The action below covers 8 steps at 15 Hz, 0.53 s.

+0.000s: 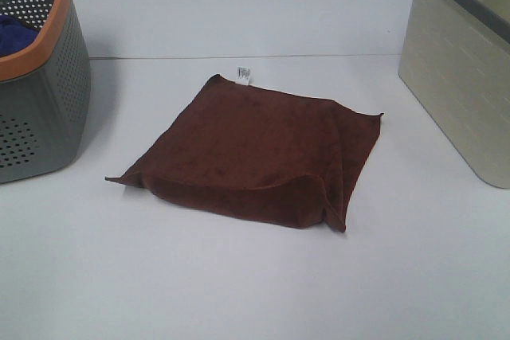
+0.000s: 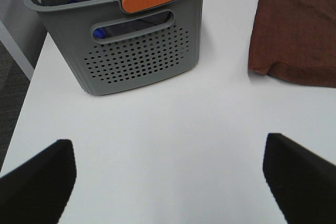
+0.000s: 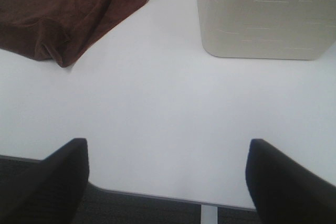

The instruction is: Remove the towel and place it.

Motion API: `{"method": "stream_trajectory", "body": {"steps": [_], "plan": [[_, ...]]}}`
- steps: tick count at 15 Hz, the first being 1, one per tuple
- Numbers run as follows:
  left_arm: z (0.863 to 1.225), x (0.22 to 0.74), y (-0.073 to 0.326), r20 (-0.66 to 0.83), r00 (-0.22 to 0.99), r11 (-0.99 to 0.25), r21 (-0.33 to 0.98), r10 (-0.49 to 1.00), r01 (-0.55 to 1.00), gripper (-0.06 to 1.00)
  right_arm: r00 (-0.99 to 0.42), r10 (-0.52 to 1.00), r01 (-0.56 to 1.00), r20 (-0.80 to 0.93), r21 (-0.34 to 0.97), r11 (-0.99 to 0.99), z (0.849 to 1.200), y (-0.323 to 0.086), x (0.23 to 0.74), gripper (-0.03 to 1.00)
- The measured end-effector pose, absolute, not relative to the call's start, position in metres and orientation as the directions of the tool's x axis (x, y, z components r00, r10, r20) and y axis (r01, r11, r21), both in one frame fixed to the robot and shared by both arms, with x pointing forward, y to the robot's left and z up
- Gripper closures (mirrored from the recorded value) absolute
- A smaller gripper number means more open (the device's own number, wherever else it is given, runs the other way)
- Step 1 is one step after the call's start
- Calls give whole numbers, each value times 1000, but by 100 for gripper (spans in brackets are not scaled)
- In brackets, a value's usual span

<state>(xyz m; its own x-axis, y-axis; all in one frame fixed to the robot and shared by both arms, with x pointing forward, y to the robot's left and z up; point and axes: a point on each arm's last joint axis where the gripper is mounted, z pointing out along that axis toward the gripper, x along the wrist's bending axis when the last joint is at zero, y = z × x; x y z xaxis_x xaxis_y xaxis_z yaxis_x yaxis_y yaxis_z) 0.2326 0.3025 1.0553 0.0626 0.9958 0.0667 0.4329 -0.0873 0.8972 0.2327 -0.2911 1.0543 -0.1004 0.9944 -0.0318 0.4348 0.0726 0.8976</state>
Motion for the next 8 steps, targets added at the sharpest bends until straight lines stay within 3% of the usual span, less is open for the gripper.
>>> {"method": "stream_trajectory", "body": {"steps": [8], "plan": [[1055,233,302,67,63,-87,897,996,433,3,-100,994,435,-32,898,73,1054,-291,233,25]]}}
